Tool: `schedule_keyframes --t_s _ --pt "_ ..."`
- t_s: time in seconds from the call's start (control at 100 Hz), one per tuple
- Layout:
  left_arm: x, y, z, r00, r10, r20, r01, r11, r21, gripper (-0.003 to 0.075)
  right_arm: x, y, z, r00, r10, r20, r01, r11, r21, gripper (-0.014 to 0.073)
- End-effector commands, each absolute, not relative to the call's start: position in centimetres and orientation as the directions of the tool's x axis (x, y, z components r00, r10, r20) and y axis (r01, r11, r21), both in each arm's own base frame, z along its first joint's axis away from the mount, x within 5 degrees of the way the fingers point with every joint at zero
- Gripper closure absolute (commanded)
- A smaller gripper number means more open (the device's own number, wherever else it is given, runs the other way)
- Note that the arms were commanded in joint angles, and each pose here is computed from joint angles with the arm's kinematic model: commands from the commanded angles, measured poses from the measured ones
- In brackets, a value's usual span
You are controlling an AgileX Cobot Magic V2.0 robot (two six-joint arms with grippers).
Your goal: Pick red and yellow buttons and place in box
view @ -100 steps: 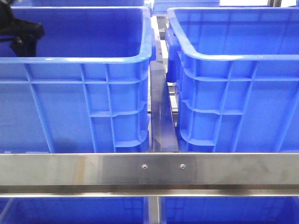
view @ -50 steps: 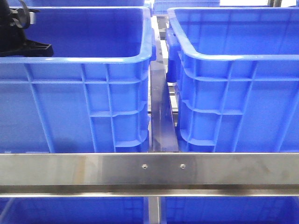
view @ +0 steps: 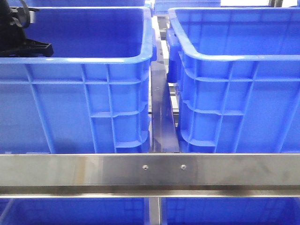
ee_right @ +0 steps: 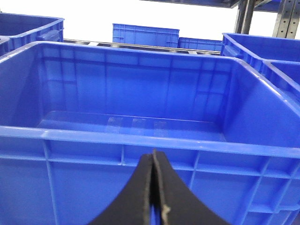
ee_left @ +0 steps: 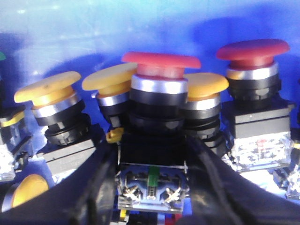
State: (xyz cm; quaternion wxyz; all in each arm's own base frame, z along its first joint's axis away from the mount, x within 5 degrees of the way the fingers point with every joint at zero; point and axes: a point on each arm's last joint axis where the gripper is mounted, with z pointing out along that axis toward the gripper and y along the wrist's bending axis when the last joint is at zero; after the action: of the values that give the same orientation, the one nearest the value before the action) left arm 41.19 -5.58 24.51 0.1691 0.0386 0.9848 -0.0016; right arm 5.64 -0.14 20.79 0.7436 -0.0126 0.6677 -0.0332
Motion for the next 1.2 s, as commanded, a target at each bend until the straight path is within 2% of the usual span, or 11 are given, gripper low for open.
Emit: schedule_keyframes --t_s 0.0,0.15,0.29,0.45,0.6,0.68,0.93,1.06,1.19 --pt "40.3 -6.0 28.9 -0.888 0.09 -0.451 0.101 0.995 0.0 0.0614 5.2 -0.1 22.3 0.226 -0.081 -0.971 0.038 0.997 -0.074 0.0664" --pt "38.7 -7.0 31.9 -0.841 0.182 -0.51 0.212 0.977 0.0 0.0614 5.2 -0.1 22.3 0.226 -0.081 -0.971 0.038 0.997 -0.074 0.0664" --pt "36.8 -8.9 34.6 -0.787 0.235 -0.57 0.366 0.922 -0.125 0.0614 5.2 -0.1 22.3 0.226 -0.081 -0.971 0.038 0.997 -0.074 0.0664" --pt "34.3 -11.2 37.4 -0.722 0.266 -0.639 0.549 0.782 -0.294 0.0614 5.1 -0.1 22.3 0.231 -0.081 -0.97 0.038 0.997 -0.074 0.0664" --pt "32.3 -13.7 38.4 -0.689 0.319 -0.651 0.674 0.613 -0.412 0.0614 5.1 -0.1 22.4 0.24 -0.081 -0.967 0.038 0.997 -0.074 0.0664" --pt "31.3 -15.4 38.5 -0.656 0.36 -0.663 0.728 0.534 -0.43 0.0614 5.1 -0.1 22.4 0.239 -0.081 -0.968 0.038 0.997 -0.074 0.0664" --pt "28.3 -20.7 38.8 -0.592 0.438 -0.677 0.804 0.386 -0.453 0.0615 5.0 -0.1 23.1 0.278 -0.082 -0.957 0.04 0.996 -0.073 0.0664" --pt "27.2 -22.2 38.9 -0.567 0.459 -0.684 0.823 0.349 -0.448 0.0615 4.7 -0.1 24.3 0.296 -0.082 -0.952 0.043 0.996 -0.073 0.0664" --pt "27.0 -22.5 38.9 -0.562 0.465 -0.684 0.827 0.34 -0.448 0.0615 4.3 -0.1 25.4 0.252 -0.081 -0.964 0.043 0.996 -0.073 0.0664"
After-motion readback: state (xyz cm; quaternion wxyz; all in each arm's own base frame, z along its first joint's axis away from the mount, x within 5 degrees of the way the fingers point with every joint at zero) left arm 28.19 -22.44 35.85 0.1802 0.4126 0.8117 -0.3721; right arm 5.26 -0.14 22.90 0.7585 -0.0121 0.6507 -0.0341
